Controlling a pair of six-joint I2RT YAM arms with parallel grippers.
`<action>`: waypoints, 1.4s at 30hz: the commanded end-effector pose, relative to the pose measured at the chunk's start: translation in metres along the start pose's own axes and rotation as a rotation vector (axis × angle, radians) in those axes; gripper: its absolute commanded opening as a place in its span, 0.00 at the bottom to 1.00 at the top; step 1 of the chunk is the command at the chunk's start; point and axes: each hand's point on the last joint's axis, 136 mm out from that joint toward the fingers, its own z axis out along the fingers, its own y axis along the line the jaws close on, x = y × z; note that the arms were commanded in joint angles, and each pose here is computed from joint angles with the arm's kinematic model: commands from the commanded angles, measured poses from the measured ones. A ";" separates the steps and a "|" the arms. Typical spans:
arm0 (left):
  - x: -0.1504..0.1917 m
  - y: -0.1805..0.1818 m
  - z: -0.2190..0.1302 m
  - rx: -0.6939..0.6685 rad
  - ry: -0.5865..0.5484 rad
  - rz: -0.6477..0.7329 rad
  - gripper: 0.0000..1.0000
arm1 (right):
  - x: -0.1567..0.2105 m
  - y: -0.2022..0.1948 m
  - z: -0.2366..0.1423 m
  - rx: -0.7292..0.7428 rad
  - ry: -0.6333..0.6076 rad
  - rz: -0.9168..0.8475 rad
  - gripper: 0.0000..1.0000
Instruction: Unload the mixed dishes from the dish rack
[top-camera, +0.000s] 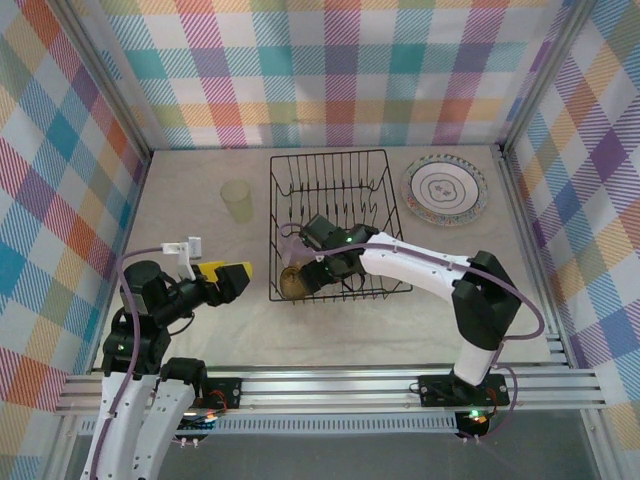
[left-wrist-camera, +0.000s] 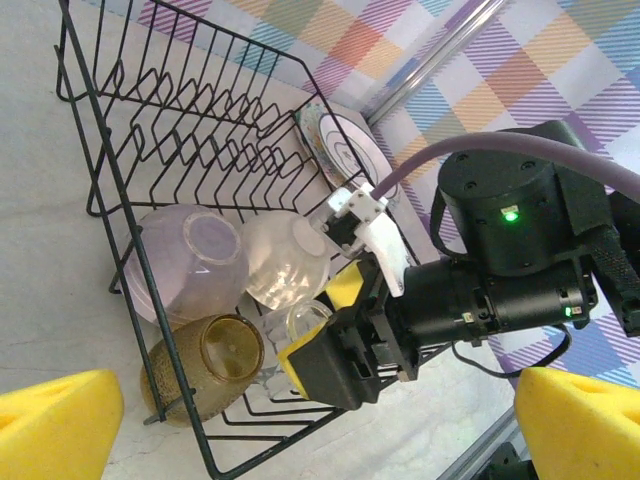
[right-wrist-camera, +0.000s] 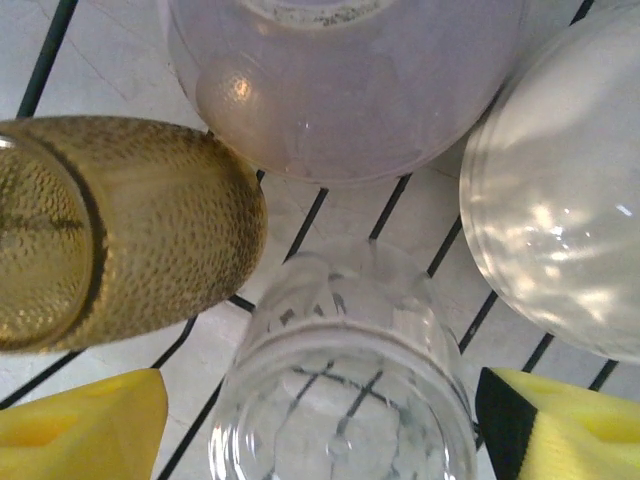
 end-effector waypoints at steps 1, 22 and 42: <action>0.004 0.003 0.004 -0.005 0.015 -0.016 1.00 | -0.007 0.005 0.000 0.001 -0.003 -0.008 0.79; 0.002 0.006 0.005 -0.020 0.009 -0.033 1.00 | -0.014 0.000 -0.010 0.004 -0.061 -0.020 0.51; -0.001 -0.008 0.023 0.113 0.058 -0.188 0.99 | -0.036 -0.053 -0.082 -0.241 -0.276 0.226 0.35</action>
